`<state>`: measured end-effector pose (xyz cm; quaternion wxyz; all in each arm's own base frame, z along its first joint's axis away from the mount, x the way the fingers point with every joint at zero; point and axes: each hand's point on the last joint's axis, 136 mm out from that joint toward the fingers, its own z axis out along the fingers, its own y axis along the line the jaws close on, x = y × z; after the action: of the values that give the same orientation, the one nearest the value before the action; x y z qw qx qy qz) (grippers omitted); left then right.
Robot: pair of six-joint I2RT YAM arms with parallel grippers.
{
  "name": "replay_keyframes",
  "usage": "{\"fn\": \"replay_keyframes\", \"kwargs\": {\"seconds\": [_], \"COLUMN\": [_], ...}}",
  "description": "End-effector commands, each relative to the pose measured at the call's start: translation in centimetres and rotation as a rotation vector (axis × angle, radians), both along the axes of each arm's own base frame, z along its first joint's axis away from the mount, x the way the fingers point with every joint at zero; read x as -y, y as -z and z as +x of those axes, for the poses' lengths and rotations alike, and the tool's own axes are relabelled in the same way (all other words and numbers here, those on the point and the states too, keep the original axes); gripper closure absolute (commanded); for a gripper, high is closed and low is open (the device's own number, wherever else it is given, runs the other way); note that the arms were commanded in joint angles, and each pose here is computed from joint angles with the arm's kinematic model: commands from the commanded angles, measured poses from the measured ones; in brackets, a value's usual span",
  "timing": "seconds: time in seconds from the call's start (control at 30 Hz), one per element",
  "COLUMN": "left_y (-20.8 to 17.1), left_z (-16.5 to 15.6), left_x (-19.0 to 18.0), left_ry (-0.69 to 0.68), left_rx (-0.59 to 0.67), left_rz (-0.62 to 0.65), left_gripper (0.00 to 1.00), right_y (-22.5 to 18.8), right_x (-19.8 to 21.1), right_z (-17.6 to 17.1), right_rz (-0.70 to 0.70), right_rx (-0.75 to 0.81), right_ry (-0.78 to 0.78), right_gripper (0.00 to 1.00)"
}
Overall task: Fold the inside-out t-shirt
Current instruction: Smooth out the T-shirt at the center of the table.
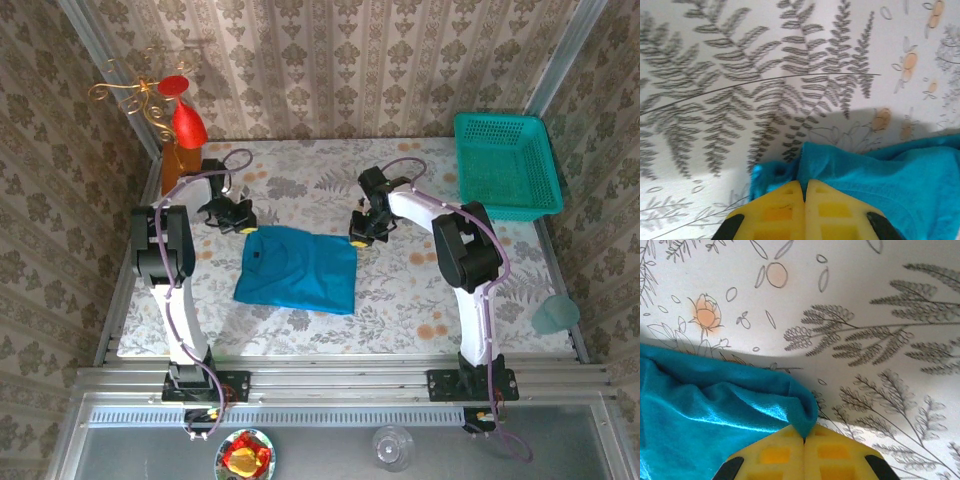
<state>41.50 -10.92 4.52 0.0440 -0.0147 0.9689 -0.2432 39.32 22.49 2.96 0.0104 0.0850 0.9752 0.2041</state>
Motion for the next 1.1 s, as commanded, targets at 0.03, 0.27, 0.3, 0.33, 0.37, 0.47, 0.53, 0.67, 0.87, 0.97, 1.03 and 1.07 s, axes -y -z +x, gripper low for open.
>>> {"fn": "replay_keyframes", "kwargs": {"seconds": [0.03,0.27,0.3,0.33,0.37,0.47,0.53,0.67,0.87,0.97,1.03,1.07], "left_y": [-1.3,0.3,0.4,0.3,0.1,-0.7,-2.0,-5.7,-8.6,-8.5,-8.0,-7.7], "left_z": [0.5,1.2,1.5,1.9,2.4,3.5,3.7,2.7,-2.9,-6.4,-8.4,-9.4], "left_x": [-3.0,-3.5,-3.2,-2.8,-2.2,-1.0,-0.6,0.1,1.9,3.6,4.6,5.1], "left_ry": [-0.013,-0.013,-0.011,-0.007,-0.004,0.000,0.004,-0.006,0.036,0.110,0.162,0.195], "left_rx": [0.046,0.010,0.021,0.035,0.052,0.084,0.112,0.176,0.180,0.164,0.151,0.139], "left_rz": [0.177,0.243,0.231,0.214,0.191,0.159,0.157,0.127,0.076,0.059,0.056,0.057], "left_gripper": [1.00,0.99,0.97,0.96,0.94,0.87,0.80,0.70,0.67,0.65,0.65,0.65], "right_y": [-1.1,-0.2,-0.1,0.1,0.1,0.1,0.0,-0.5,-2.0,-3.5,-4.6,-5.2], "right_x": [2.6,3.7,3.8,3.9,4.1,4.9,5.8,7.7,10.3,10.8,10.6,10.3], "right_z": [-0.7,-1.4,-1.5,-1.5,-1.5,-1.5,-1.6,-1.8,-2.5,-3.0,-3.4,-3.6], "right_rz": [-0.094,-0.135,-0.140,-0.146,-0.157,-0.205,-0.247,-0.311,-0.389,-0.399,-0.377,-0.353], "right_rx": [0.018,-0.003,-0.005,-0.007,-0.007,-0.002,0.002,0.015,0.025,0.040,0.055,0.065], "right_ry": [0.013,0.016,0.016,0.017,0.017,0.017,0.020,0.024,0.036,0.035,0.036,0.040], "right_gripper": [1.00,1.00,1.00,1.00,1.00,1.00,1.00,0.99,0.71,0.62,0.59,0.58]}}
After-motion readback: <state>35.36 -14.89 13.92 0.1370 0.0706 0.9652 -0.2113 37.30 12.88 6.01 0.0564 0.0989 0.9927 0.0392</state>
